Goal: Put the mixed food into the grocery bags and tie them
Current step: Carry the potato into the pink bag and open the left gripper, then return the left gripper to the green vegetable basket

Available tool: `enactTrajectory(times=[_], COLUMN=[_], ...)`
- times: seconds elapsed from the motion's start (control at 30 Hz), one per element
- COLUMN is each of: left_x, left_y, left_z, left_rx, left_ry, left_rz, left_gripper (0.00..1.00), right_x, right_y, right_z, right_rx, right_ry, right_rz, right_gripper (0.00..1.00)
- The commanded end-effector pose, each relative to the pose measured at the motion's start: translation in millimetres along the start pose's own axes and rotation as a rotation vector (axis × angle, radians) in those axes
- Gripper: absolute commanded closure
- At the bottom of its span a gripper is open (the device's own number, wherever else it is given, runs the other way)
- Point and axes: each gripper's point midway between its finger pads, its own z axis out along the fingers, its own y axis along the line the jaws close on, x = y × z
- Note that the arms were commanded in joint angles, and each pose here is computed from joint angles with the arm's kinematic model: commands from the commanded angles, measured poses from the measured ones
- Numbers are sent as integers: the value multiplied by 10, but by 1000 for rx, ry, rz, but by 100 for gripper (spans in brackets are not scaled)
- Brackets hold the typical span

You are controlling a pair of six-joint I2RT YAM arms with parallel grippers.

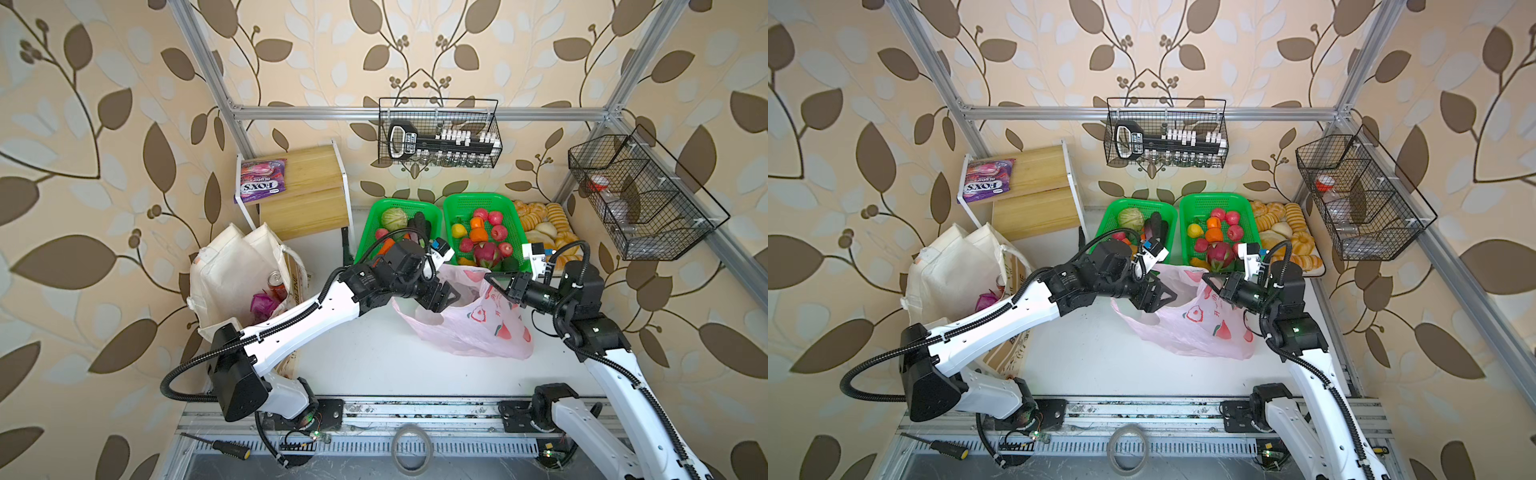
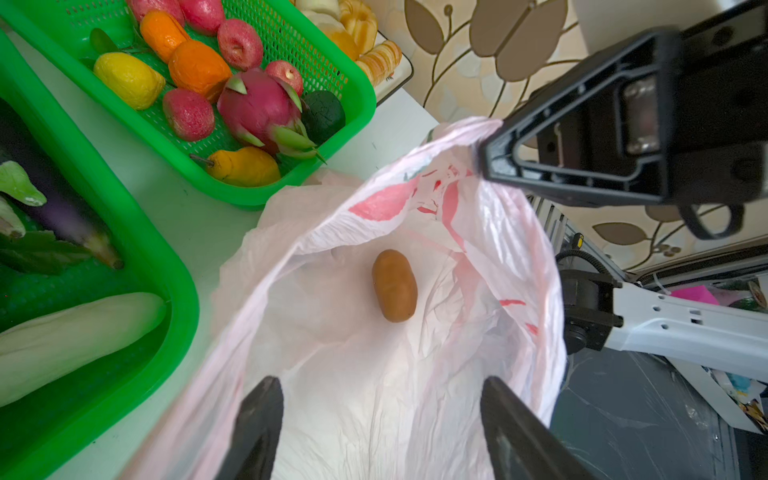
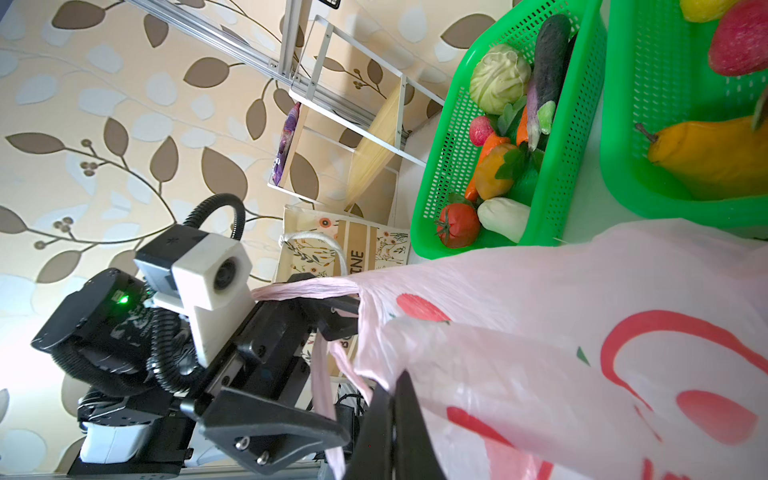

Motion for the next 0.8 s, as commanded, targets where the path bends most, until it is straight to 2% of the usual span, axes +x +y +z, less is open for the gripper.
enactTrajectory(times=[0.0,0.17,0.33,0.43,0.47,0.6,0.77], left_x=[-417,-518,-572,-588,-607,-777,-990], left_y=[-351,-521,-527,-484,-440,29,599], left_z=[-448,-767,-922,-883,-871,-930,-1215], left_rx=[90,135,109,83,57,-190,-319], left_ry=[-176,-261,-305,-290,-292,-344,-474], left_rz=[69,112,140,157,152,73,-126], left_gripper=[23,20,9,8,8,8,9], right_x=[57,123,106,93,86,61,-22], right_y=[-327,-809,-837,-828,-812,-752,-567], right_z=[-30,-156,-168,-170,-169,-172,-212], right_rx=[131,366,383,383,379,363,323], right_ry=[-11,-33,-39,-41,-41,-43,-66], right_rz=[32,33,14,5,0,-23,-74], right_gripper=[100,100,100,100,100,100,100])
